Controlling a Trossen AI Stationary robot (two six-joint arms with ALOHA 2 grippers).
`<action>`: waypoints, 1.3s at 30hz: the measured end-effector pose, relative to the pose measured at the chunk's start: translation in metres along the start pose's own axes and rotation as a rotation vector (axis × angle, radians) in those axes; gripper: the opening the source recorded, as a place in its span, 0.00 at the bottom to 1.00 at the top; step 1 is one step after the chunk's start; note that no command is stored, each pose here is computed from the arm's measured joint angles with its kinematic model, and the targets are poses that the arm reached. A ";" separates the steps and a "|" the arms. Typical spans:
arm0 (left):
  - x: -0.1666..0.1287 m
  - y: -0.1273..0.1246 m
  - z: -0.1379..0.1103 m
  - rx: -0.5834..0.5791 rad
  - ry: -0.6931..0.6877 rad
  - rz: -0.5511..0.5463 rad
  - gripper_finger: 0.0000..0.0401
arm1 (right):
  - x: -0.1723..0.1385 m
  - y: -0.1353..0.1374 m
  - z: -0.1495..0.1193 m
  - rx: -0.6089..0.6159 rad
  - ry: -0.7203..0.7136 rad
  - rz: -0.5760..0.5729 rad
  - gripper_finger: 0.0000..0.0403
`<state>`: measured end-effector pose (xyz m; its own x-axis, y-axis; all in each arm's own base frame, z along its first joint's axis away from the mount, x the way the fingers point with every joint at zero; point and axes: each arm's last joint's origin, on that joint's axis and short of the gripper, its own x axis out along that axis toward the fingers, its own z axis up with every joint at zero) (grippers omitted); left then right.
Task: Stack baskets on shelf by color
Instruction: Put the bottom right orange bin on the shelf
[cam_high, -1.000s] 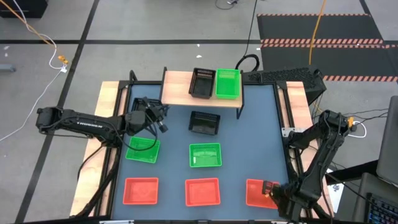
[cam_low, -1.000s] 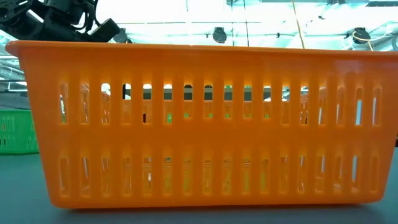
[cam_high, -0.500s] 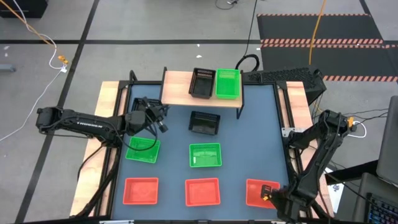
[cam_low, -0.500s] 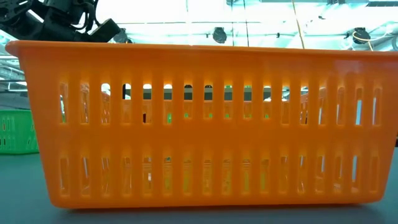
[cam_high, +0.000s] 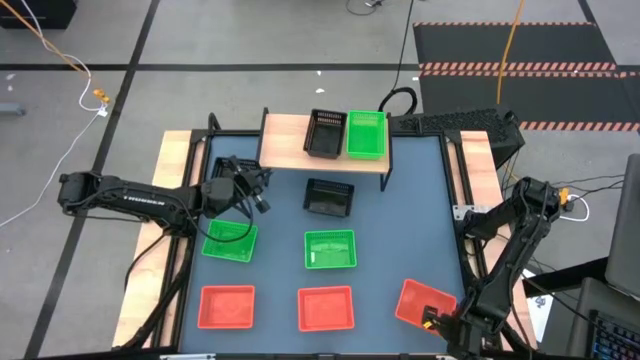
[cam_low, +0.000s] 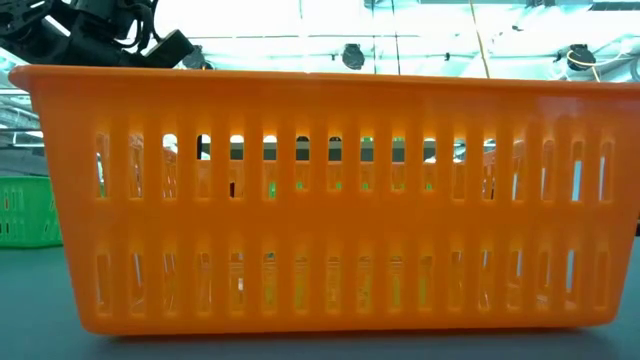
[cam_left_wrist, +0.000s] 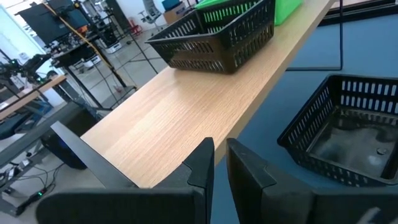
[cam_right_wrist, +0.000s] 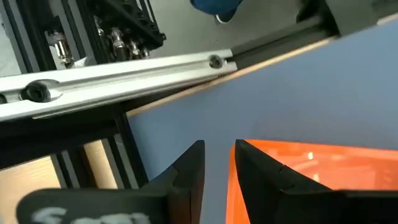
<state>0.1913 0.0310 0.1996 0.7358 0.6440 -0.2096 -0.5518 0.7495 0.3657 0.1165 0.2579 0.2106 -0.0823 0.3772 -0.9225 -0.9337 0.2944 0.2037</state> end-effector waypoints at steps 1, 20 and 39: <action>0.000 0.000 0.000 0.000 0.000 0.000 0.12 | 0.000 0.000 0.000 -0.004 -0.002 0.000 0.20; 0.000 0.000 0.000 -0.001 0.002 0.000 0.12 | 0.008 -0.005 -0.021 0.130 0.154 -0.078 0.20; -0.001 0.002 0.008 0.025 -0.067 0.020 0.12 | -0.055 -0.064 -0.002 0.238 -0.044 -0.514 0.01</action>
<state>0.1925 0.0311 0.2076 0.7500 0.6462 -0.1408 -0.5573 0.7321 0.3916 0.1803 0.2169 0.2475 0.3812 0.1679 -0.9091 -0.7451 0.6379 -0.1946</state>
